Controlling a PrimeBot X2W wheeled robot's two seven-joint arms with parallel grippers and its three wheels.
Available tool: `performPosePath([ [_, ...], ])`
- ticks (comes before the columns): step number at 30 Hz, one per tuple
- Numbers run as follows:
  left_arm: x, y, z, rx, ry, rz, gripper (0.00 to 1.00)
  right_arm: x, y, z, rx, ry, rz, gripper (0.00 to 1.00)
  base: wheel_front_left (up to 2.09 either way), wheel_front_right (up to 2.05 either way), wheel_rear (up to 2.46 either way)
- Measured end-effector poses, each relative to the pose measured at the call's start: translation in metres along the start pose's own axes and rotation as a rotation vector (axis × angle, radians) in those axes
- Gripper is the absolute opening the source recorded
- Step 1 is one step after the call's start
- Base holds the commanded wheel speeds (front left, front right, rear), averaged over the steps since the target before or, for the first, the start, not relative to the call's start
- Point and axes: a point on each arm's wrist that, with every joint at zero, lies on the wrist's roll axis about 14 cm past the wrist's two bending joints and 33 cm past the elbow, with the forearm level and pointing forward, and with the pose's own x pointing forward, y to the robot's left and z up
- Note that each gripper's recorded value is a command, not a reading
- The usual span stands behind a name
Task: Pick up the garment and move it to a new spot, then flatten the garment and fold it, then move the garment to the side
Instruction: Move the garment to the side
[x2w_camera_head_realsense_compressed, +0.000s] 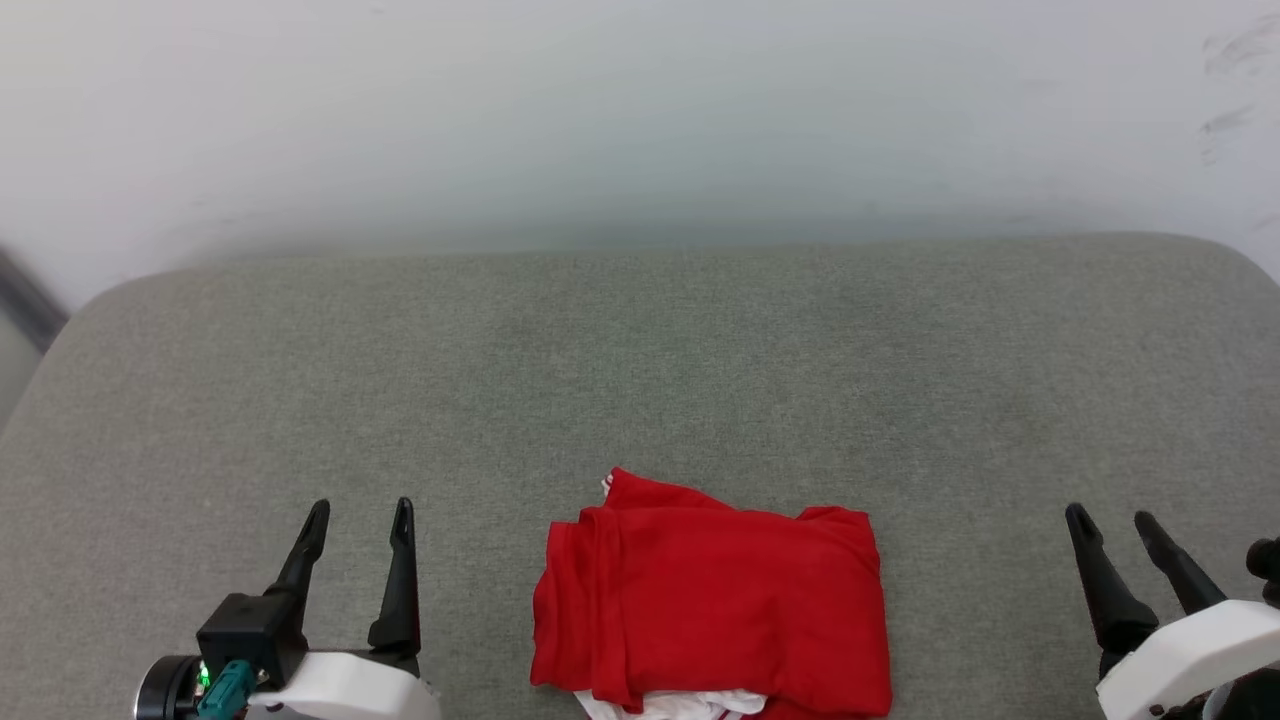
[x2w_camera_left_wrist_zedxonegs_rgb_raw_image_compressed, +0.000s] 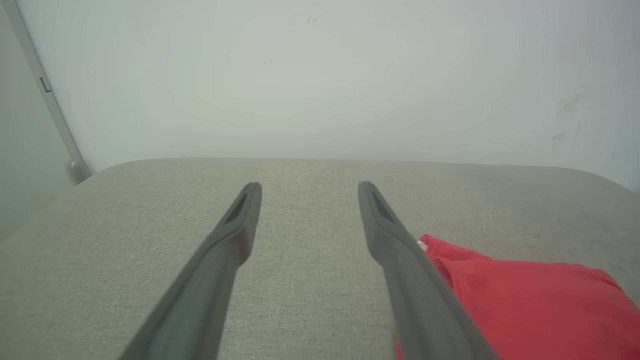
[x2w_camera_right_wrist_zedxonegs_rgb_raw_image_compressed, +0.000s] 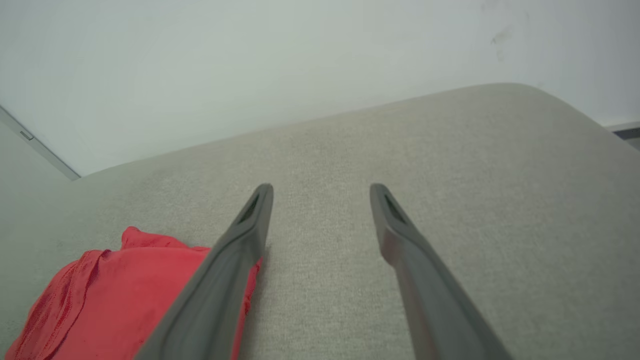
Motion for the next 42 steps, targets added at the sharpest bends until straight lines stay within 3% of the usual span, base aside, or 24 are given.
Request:
performPosePath([
  [6, 0.011, 0.002, 0.005, -0.012, -0.026, 0.016, 1.00, 0.001, -0.023, -0.069, 0.132, 0.383, -0.012, 1.00, 0.00, 0.00, 0.00],
  [10, 0.015, 0.008, -0.001, -0.018, -0.015, 0.039, 1.00, 0.003, 0.003, -0.109, 0.209, 0.598, 0.075, 1.00, 0.00, 0.00, 0.00],
  [19, 0.025, 0.019, -0.021, -0.025, 0.031, 0.070, 1.00, 0.024, 0.074, -0.145, 0.398, 0.771, 0.274, 1.00, 0.00, 0.00, 0.00],
  [24, 0.029, 0.025, -0.025, -0.014, 0.038, 0.077, 1.00, 0.024, 0.089, -0.164, 0.441, 0.858, 0.307, 1.00, 0.00, 0.00, 0.00],
  [25, 0.029, 0.024, -0.025, -0.012, 0.038, 0.074, 1.00, 0.024, 0.091, -0.166, 0.438, 0.868, 0.312, 0.45, 0.00, 0.00, 0.00],
  [26, 0.030, 0.024, -0.025, -0.014, 0.035, 0.073, 1.00, 0.025, 0.091, -0.166, 0.436, 0.869, 0.316, 0.05, 0.00, 0.00, 0.00],
  [27, 0.031, 0.023, -0.024, -0.014, 0.032, 0.069, 1.00, 0.025, 0.092, -0.167, 0.432, 0.871, 0.318, 0.00, 0.00, 0.00, 0.00],
  [31, 0.030, 0.024, -0.024, -0.007, 0.030, 0.069, 1.00, 0.028, 0.095, -0.162, 0.392, 0.851, 0.338, 0.00, 0.00, 0.00, 0.00],
  [37, 0.025, 0.020, -0.020, 0.001, 0.021, 0.054, 1.00, 0.037, 0.087, -0.132, 0.244, 0.734, 0.358, 0.00, 0.00, 0.00, 0.00],
  [42, 0.025, 0.006, -0.019, -0.012, 0.013, 0.012, 1.00, 0.032, 0.040, -0.116, 0.049, 0.678, 0.260, 0.00, 0.00, 0.00, 0.00],
])
